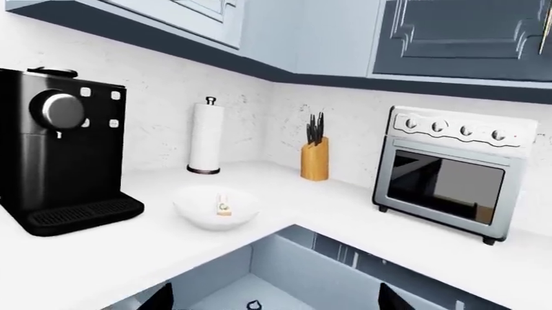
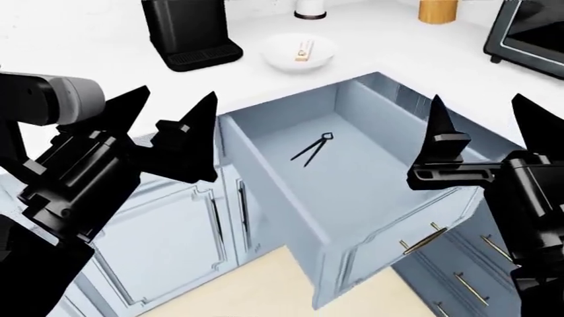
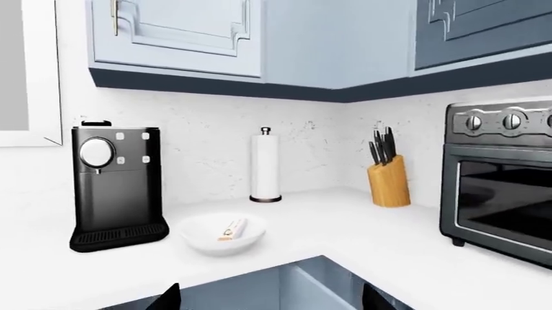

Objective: Place the bar in the bowl and close the drawer.

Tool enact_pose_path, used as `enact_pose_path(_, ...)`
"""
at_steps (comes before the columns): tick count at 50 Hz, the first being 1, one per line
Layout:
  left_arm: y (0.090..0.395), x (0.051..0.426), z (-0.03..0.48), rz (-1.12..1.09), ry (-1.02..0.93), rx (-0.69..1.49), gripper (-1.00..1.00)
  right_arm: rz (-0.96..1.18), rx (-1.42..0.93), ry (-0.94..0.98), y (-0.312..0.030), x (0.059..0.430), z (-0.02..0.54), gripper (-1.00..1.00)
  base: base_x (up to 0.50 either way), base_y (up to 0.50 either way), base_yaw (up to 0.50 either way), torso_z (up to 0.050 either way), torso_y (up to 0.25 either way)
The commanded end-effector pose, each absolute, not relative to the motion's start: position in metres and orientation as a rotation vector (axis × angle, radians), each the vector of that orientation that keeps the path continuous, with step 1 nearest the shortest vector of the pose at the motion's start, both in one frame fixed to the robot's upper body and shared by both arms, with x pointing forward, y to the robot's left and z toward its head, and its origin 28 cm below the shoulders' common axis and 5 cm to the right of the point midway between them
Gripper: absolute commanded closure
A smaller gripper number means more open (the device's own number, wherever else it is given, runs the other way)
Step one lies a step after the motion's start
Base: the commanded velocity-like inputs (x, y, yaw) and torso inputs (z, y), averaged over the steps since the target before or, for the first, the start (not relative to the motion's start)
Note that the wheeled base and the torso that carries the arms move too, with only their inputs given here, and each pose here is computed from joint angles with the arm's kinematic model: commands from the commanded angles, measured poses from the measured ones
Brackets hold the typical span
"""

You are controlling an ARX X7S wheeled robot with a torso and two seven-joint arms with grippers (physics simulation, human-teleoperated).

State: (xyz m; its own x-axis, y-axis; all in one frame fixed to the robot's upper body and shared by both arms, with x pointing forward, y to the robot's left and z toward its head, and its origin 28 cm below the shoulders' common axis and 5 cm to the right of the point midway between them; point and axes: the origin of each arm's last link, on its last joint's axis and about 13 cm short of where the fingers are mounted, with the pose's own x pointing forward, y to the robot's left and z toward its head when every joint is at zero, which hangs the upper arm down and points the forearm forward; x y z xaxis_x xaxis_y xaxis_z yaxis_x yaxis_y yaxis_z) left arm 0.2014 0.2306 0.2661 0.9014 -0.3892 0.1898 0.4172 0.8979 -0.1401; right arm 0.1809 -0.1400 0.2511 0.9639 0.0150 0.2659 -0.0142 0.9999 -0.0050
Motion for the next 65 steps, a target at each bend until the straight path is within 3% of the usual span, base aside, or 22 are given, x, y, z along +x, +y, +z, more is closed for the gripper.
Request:
enact_pose_path(1, 0.2307, 0.2019, 0.2650, -0.419, -0.157, -0.183, -1.00, 0.016, -0.002, -0.269, -0.1399, 0.1809, 0.2508, -1.00, -0.15, 0.09, -0.50, 0.000, 0.000)
enact_pose_path(33, 0.2296, 0.2013, 0.2620, -0.425, -0.147, -0.186, -1.00, 0.004, 0.006, -0.263, -0.1406, 0.1816, 0.2492, -1.00, -0.14, 0.10, -0.50, 0.000, 0.000)
enact_pose_path(42, 0.2301, 0.2014, 0.2610, -0.425, -0.144, -0.189, -1.00, -0.003, -0.020, -0.269, -0.1403, 0.1823, 0.2492, -1.00, 0.00, 0.00, 0.00, 0.000, 0.000)
enact_pose_path(65, 0.2320, 0.2005, 0.2680, -0.419, -0.158, -0.183, -1.00, -0.038, -0.046, -0.277, -0.1417, 0.1820, 0.2526, -1.00, 0.32, 0.36, 0.00, 0.000, 0.000)
